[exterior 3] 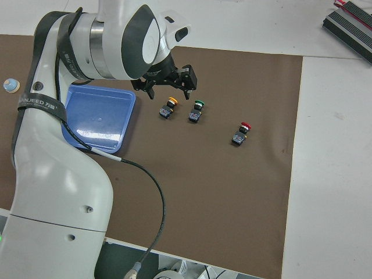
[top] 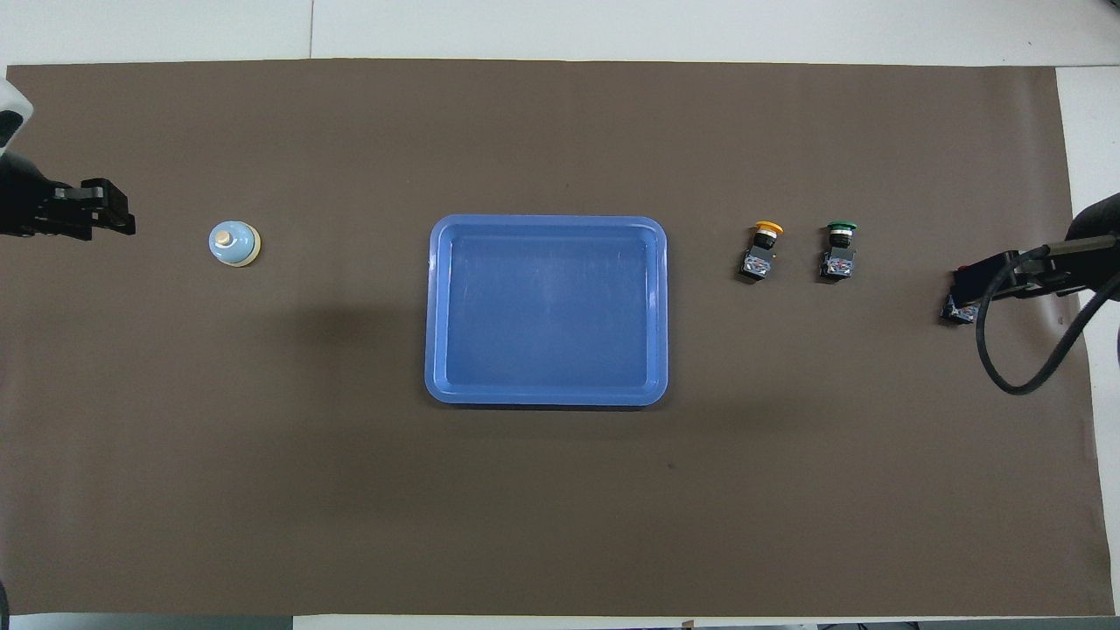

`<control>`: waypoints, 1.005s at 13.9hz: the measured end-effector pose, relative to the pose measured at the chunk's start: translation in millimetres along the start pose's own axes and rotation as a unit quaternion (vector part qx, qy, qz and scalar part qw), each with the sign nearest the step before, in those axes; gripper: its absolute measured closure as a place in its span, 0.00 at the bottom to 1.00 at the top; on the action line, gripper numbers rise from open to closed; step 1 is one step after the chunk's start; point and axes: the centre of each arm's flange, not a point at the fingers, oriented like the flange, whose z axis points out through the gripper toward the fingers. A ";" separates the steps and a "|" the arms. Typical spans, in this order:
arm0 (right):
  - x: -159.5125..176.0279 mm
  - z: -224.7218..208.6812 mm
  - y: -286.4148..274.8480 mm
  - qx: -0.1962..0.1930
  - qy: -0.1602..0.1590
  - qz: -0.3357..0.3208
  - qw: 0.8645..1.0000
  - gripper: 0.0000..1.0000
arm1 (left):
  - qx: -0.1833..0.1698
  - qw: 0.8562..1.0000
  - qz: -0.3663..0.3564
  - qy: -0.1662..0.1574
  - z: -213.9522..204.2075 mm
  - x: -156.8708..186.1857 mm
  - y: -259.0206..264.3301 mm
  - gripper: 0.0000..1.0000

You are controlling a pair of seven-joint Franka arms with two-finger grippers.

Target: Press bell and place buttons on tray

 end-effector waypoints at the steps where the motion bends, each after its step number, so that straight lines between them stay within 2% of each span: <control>1: 0.0 0.0 0.0 0.000 0.000 0.000 1.000 0.00 | 0.000 1.000 0.002 -0.003 -13.0 -10.0 1.8 0.19; 3: 0.1 0.0 -0.7 0.000 0.000 -0.001 1.000 0.00 | 0.000 1.000 0.005 -0.010 -30.5 -25.8 6.1 0.00; 9: -0.4 -1.4 -3.1 0.000 0.002 -0.003 1.000 0.00 | 0.001 0.999 0.024 -0.029 -40.2 -45.0 26.0 0.00; 14: 15.8 20.9 -27.5 -0.001 0.038 0.025 0.999 0.00 | 0.002 0.998 0.039 -0.048 -27.6 -49.0 41.6 0.00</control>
